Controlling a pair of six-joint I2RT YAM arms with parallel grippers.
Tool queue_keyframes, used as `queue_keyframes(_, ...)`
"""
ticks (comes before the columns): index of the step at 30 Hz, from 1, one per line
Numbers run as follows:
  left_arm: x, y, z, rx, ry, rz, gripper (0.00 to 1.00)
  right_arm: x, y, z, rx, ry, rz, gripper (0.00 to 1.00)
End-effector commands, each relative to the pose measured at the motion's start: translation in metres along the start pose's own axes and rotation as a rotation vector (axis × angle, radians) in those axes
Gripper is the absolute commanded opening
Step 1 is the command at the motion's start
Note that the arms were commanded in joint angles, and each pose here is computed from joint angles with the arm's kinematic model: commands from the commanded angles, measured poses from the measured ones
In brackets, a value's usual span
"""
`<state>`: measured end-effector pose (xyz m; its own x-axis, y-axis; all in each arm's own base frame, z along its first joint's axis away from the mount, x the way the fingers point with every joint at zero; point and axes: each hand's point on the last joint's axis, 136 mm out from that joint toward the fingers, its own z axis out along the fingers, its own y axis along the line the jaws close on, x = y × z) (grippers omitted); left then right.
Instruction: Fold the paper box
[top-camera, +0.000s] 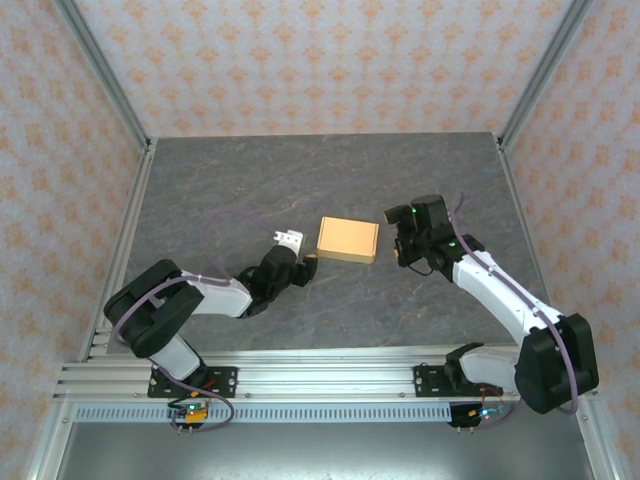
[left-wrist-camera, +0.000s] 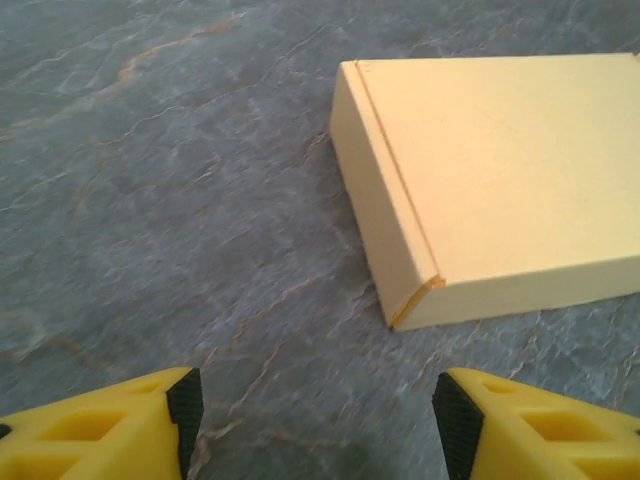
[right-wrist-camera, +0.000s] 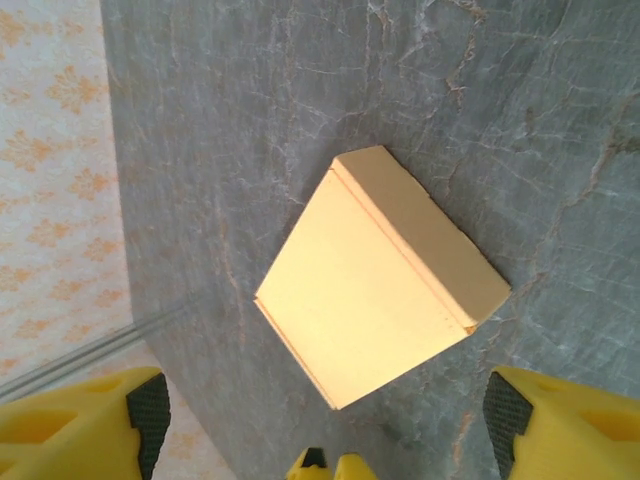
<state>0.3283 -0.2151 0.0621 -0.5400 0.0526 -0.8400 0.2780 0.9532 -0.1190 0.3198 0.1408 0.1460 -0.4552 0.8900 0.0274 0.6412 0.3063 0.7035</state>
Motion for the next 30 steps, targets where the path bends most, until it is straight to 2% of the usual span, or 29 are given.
queue_keyframes(1, -0.023, 0.008, -0.019, -0.048, -0.045, -0.050, 0.71, -0.003, -0.009, 0.002, 0.076, -0.002, -0.106, 0.85)
queue_keyframes(7, -0.052, 0.012, -0.047, -0.064, -0.066, -0.083, 0.82, -0.001, -0.021, 0.017, 0.164, 0.054, -0.435, 0.86)
queue_keyframes(10, -0.060, 0.009, -0.048, -0.036, 0.014, -0.083, 0.88, -0.004, -0.024, 0.027, 0.187, 0.061, -0.583, 0.86)
queue_keyframes(13, -0.067, -0.002, -0.038, 0.019, 0.134, -0.094, 0.88, -0.006, -0.022, 0.040, 0.181, 0.062, -0.674, 0.85)
queue_keyframes(18, -0.065, -0.030, -0.002, 0.149, 0.260, -0.163, 0.86, 0.003, -0.010, 0.065, 0.093, 0.110, -0.703, 0.81)
queue_keyframes(25, -0.037, -0.046, 0.047, 0.214, 0.397, -0.281, 0.80, 0.022, -0.007, 0.102, -0.002, 0.216, -0.691, 0.73)
queue_keyframes(30, -0.029, -0.051, 0.056, 0.239, 0.408, -0.343, 0.78, 0.032, -0.003, 0.118, -0.054, 0.276, -0.732, 0.66)
